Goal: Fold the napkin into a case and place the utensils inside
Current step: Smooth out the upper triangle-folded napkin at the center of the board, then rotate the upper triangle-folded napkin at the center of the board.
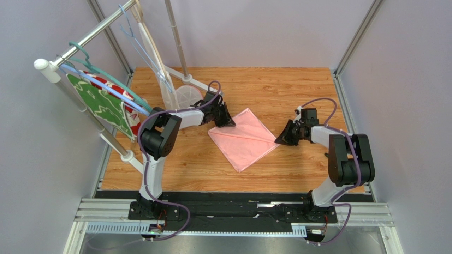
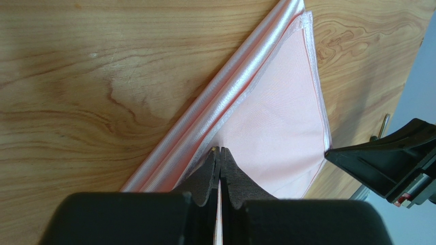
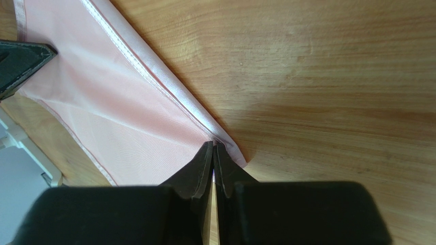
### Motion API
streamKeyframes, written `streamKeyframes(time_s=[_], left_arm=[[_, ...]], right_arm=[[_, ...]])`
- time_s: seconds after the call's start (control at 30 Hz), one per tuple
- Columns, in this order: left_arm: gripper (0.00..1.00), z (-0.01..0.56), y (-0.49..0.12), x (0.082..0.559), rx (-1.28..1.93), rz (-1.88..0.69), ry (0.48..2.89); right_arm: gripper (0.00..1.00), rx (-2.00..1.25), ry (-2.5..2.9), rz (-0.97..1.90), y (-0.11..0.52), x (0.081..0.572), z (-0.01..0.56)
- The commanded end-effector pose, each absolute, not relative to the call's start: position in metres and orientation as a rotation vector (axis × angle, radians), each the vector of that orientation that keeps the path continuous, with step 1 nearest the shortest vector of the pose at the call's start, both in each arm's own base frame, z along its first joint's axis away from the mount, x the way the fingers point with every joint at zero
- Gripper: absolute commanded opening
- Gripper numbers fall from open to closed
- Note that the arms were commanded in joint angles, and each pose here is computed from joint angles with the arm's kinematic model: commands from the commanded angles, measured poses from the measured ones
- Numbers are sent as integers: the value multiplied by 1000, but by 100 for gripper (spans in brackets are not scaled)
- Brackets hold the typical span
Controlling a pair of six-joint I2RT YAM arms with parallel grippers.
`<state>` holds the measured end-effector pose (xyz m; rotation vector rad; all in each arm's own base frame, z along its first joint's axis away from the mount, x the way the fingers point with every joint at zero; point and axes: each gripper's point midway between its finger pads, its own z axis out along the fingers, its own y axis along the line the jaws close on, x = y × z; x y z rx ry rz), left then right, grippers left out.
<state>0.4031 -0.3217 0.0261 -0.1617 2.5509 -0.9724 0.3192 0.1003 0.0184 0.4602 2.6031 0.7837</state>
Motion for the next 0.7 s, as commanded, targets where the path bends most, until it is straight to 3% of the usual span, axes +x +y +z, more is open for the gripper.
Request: streamKeyframes(time_s=[0.0, 0.2, 0.43, 0.67], left_arm=[[3, 33, -319, 409, -113, -930, 2539], [8, 63, -335, 396, -28, -951, 2502], [24, 100, -329, 370, 83, -919, 2460], [22, 89, -302, 374, 146, -774, 2498]], right_arm=[[9, 458, 2609, 530, 71, 326, 18], [16, 395, 2535, 530, 73, 333, 57], [29, 377, 2498, 565, 79, 326, 79], [29, 316, 2503, 734, 129, 327, 77]])
